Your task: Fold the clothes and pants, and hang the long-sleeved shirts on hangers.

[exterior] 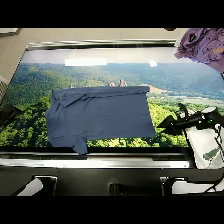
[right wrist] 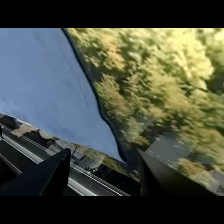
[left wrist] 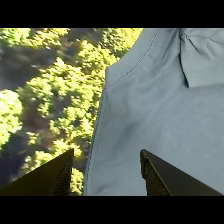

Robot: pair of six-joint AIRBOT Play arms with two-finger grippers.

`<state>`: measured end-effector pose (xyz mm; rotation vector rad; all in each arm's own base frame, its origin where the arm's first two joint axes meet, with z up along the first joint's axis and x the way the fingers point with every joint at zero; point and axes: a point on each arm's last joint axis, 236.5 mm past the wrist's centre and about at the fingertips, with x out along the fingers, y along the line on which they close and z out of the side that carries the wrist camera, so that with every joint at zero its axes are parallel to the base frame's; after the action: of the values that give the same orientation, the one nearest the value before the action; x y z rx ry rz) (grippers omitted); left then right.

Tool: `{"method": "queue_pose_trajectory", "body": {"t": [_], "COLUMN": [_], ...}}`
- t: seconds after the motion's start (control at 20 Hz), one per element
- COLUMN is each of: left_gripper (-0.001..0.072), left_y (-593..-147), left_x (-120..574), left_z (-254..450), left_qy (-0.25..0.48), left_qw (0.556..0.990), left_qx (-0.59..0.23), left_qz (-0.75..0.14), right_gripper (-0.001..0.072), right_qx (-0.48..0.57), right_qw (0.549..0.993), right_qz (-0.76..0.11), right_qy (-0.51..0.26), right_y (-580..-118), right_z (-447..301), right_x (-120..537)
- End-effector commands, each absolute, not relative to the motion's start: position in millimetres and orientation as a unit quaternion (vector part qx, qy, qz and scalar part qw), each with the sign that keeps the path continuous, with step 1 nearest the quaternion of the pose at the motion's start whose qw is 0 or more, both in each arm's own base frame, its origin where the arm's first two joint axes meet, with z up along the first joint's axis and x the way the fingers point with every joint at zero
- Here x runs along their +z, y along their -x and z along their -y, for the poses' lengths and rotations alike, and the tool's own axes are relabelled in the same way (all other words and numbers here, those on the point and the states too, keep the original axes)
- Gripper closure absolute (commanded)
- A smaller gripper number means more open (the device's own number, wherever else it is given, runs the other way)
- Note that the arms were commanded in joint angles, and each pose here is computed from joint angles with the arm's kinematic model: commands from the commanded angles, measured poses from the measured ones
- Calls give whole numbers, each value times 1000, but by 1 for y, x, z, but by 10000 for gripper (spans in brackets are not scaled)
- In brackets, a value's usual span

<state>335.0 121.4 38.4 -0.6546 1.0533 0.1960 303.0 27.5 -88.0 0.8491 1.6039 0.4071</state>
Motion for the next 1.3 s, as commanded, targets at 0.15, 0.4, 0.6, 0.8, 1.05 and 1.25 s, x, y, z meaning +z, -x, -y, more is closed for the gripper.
{"method": "queue_pose_trajectory", "body": {"t": [0.15,0.4,0.6,0.8,1.05,1.25], "left_gripper": [236,235,236,236,234,234], "left_y": [-333,-333,-333,-332,-328,-297], "left_x": [38,38,38,38,36,6], "left_z": [-123,-123,-123,-122,-119,-107], "left_qy": [307,307,307,309,331,353], "left_qw": [811,811,811,809,796,758], "left_qx": [97,97,97,97,105,92], "left_qz": [-488,-488,-488,-490,-496,-541], "right_gripper": [227,235,237,325,527,681], "right_qx": [182,183,180,173,196,195], "right_qw": [604,590,584,599,591,591], "right_qz": [-677,-676,-672,-654,-683,-685], "right_qy": [-380,-401,-418,-428,-381,-379], "right_y": [-299,-286,-281,-292,-282,-281], "right_z": [-36,-48,-55,-55,-83,-83], "right_x": [-99,-108,-113,-114,-119,-116]}}
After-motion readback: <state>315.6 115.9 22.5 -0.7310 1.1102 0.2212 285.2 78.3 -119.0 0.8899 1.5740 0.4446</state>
